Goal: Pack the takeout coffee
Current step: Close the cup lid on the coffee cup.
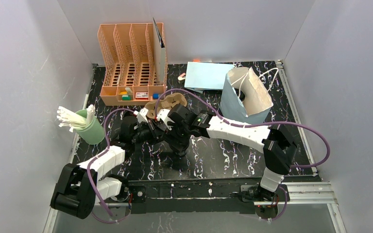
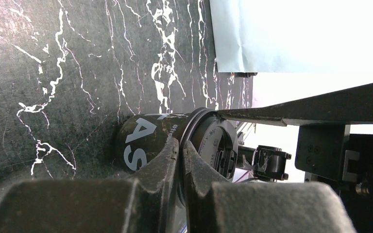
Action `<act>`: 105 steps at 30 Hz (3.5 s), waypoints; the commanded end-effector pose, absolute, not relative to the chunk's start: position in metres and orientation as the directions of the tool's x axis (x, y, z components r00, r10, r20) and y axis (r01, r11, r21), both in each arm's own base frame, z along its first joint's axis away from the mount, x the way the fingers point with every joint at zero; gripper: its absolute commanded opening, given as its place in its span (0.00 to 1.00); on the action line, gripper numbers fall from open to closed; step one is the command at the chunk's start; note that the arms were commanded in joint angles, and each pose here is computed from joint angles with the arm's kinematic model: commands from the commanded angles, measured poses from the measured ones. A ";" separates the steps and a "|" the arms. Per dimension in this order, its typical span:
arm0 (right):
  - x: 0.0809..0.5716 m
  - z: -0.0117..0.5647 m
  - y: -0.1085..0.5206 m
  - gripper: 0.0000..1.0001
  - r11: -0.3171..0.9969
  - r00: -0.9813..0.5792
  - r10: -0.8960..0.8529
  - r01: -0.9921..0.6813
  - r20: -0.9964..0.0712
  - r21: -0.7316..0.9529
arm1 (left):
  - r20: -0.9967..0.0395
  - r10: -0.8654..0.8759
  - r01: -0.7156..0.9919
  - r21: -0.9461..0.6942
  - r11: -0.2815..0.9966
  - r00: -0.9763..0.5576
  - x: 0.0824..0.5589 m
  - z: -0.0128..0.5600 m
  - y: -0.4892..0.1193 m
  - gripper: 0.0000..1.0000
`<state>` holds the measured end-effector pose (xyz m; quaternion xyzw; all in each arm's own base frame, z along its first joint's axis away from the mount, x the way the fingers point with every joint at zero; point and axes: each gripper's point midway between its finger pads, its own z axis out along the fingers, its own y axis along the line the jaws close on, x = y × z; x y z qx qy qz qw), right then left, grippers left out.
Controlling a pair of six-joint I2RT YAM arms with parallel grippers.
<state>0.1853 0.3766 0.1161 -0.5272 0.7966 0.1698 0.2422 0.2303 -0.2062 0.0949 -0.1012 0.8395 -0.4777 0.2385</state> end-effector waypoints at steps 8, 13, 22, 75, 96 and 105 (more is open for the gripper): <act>0.164 0.065 0.338 0.82 0.428 -0.400 -0.827 -0.904 -0.394 0.021 | -0.300 -0.384 -0.046 -0.734 0.677 -0.873 0.217 0.072 -0.182 0.22; 0.170 0.073 0.334 0.87 0.519 -0.477 -0.787 -0.855 -0.392 -0.002 | -0.419 -0.360 0.003 -0.655 0.755 -0.834 0.233 0.110 -0.168 0.36; 0.178 0.105 0.344 0.98 0.561 -0.494 -0.725 -0.828 -0.480 0.006 | -0.411 -0.358 0.031 -0.691 0.722 -0.839 0.228 0.117 -0.174 0.40; 0.188 0.166 0.321 0.96 0.608 -0.516 -0.755 -0.782 -0.404 -0.137 | -0.830 -0.255 0.467 -0.503 0.727 -0.497 0.199 0.092 -0.192 0.85; 0.170 0.192 0.325 0.94 0.551 -0.533 -0.726 -0.829 -0.435 0.097 | -0.999 0.012 0.862 0.049 0.505 0.049 0.179 0.128 -0.243 0.98; 0.165 0.188 0.334 0.94 0.525 -0.530 -0.735 -0.840 -0.423 0.139 | -0.997 0.050 0.869 0.082 0.488 0.066 0.180 0.124 -0.252 0.98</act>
